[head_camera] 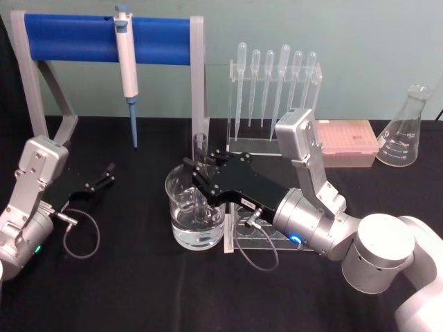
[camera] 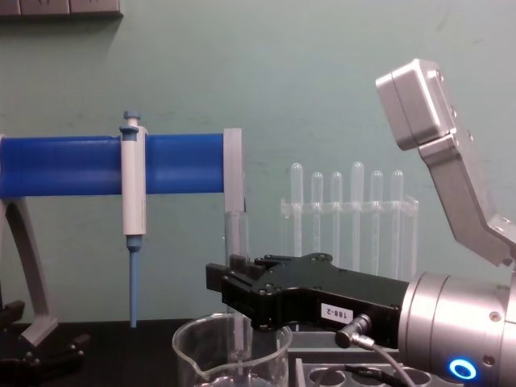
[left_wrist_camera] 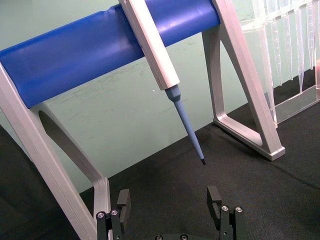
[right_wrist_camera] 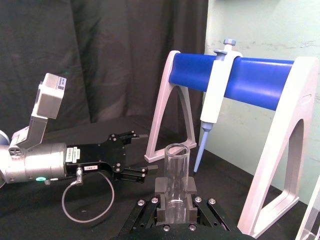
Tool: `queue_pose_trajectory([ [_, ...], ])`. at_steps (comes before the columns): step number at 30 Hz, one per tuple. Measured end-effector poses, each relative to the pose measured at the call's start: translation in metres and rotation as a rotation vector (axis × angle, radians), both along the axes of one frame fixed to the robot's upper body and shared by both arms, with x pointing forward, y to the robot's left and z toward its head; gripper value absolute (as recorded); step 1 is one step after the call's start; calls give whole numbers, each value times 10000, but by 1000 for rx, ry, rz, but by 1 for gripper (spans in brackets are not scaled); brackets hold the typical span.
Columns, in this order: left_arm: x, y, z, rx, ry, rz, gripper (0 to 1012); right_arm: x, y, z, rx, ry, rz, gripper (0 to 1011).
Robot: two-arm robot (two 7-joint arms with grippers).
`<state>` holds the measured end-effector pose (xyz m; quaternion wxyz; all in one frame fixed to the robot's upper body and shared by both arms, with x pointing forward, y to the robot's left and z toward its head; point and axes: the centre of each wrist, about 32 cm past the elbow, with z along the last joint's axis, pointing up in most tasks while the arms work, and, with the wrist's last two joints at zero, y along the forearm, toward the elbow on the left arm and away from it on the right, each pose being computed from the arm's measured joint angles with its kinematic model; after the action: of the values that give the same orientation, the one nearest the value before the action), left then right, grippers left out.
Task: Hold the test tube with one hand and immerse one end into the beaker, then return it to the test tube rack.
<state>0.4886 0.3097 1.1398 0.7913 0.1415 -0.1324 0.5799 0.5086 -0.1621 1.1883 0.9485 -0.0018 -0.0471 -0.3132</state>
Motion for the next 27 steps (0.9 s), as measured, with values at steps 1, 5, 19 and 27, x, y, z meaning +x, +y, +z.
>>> queue_pose_trajectory([
  [1,0,0,0,0,0,0,1000,0,0,0,0,0,0,225],
  [5,0,0,0,0,0,0,1000,0,0,0,0,0,0,225],
  [19,0,0,0,0,0,0,1000,0,0,0,0,0,0,224],
  [27,0,0,0,0,0,0,1000,0,0,0,0,0,0,225],
])
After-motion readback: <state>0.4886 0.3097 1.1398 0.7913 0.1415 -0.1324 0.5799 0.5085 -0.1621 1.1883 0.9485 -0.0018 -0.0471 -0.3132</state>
